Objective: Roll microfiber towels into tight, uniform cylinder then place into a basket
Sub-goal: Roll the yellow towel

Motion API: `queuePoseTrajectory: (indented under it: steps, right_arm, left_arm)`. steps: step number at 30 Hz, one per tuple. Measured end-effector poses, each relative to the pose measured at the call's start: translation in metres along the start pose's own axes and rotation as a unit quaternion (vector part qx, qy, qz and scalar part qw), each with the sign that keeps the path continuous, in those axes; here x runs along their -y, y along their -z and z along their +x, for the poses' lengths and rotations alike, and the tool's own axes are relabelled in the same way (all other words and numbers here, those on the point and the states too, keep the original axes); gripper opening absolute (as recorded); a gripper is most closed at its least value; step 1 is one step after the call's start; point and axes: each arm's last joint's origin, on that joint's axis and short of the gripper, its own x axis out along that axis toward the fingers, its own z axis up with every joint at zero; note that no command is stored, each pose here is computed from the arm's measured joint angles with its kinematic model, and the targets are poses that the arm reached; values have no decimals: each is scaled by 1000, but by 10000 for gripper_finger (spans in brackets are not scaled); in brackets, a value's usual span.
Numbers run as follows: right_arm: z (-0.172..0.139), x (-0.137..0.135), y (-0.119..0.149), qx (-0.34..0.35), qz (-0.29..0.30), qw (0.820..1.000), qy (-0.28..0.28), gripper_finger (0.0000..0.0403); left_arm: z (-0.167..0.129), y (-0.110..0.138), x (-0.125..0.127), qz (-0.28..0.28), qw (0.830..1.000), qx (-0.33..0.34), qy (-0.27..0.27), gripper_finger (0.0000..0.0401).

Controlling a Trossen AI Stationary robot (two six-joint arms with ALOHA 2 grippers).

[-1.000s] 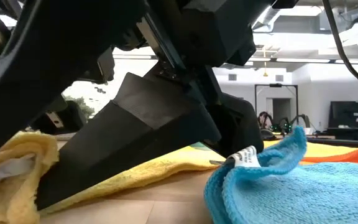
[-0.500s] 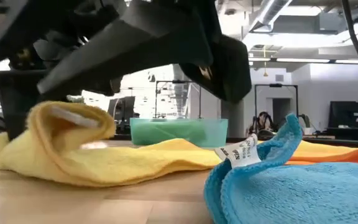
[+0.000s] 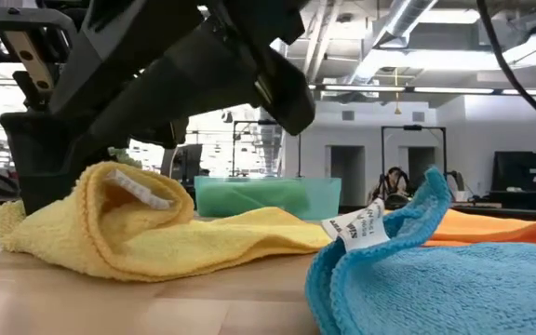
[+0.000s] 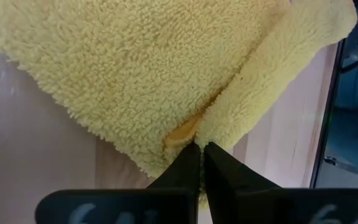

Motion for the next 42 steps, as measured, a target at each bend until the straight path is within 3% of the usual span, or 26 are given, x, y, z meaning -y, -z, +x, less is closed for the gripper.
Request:
queuePoseTrajectory:
  steps: [8, 15, 19, 21, 25, 34, 42]
  right_arm:
    - [5, 5, 15, -47, 29, 998, -12, 113]
    - [8, 7, 14, -60, 40, 997, -24, 113]
    - [28, 15, 28, -83, 71, 994, -15, 113]
    - [33, 13, 29, -87, 98, 991, -37, 113]
    - [33, 11, 32, -88, 99, 991, -37, 113]
    - [33, 12, 33, -96, 85, 991, -35, 113]
    - [34, 13, 35, -108, 64, 991, -41, 113]
  left_arm:
    - [0, 0, 0, 11, 1000, 1, 0, 0]
    - [0, 0, 0, 23, 1000, 1, 0, 0]
    - [0, 0, 0, 32, 999, 2, 1, 0]
    - [0, 0, 0, 32, 999, 2, -1, 0]
    - [0, -1, 0, 33, 999, 9, -11, 4]
    - [-1, -2, -1, 48, 999, 10, -11, 87]
    - [-14, -8, -18, 13, 999, -7, 34, 156]
